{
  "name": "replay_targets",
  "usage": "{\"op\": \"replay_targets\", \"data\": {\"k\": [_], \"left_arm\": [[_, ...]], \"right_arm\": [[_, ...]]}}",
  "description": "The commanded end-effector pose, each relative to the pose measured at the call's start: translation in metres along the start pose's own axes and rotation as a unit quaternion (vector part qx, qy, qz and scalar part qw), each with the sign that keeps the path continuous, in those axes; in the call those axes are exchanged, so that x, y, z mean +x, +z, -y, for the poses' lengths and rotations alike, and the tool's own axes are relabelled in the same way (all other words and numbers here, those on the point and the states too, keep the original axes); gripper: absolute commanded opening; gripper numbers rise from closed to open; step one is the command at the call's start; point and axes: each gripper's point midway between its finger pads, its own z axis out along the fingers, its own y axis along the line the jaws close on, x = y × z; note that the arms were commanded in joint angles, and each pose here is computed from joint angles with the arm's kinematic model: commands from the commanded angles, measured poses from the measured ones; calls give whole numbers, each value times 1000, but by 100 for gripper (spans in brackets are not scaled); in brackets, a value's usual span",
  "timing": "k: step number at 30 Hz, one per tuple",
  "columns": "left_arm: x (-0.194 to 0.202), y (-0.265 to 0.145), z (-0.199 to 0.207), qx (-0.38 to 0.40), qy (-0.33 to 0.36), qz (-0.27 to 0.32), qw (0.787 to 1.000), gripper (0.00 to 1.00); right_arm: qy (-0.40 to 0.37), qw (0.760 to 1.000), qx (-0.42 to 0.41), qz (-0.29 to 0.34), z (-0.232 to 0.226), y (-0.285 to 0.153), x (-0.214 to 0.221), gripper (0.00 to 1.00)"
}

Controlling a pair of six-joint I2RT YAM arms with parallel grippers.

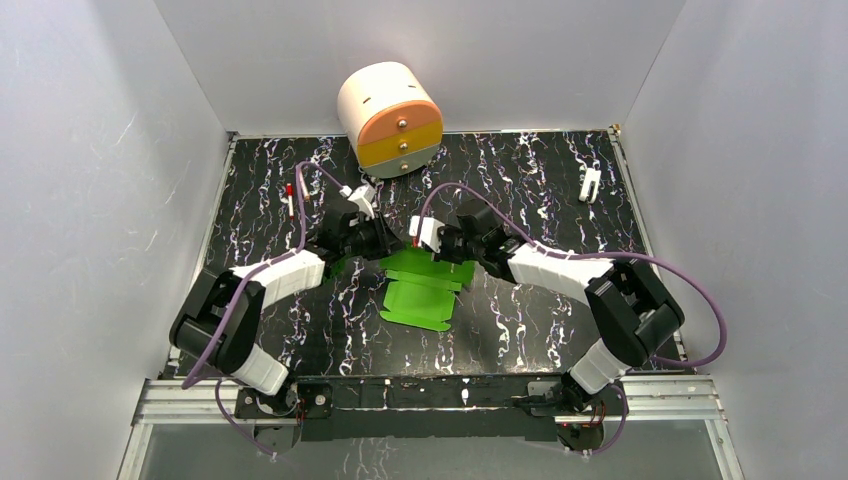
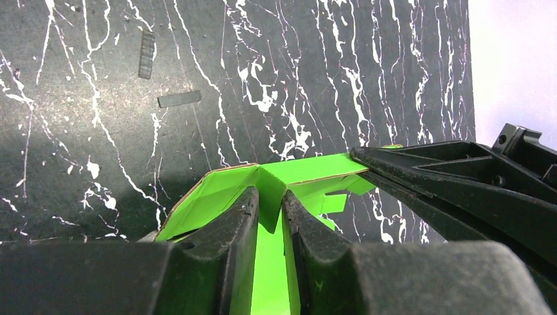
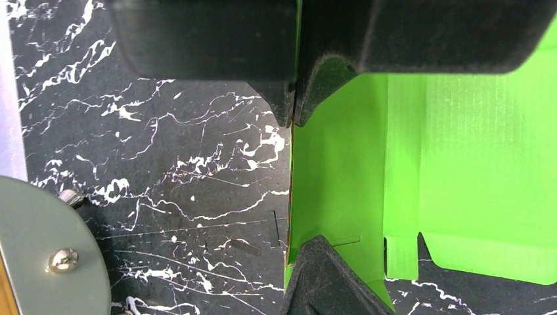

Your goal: Fold the paper box

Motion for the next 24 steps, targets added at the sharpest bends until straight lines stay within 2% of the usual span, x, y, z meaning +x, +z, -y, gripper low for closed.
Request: {"op": "replay_targets", "data": {"k": [1,8,16,24], "left_arm": [[-13,-13,7,4,15,31,999,19],[-11,-35,0,-22,14,48,998,26],[13,-62,-25,-73,-13,52,996,33],[45,-68,-35,-59,-71,49,995,38]], "right_arm": [[-62,997,30,36,15,-8,-32,0],[-93,995,36,17,13,-9,-30,0],[-122,992,43,6,10,-9,-32,0],[-143,988,58,6,4,-8,-33,0]]}}
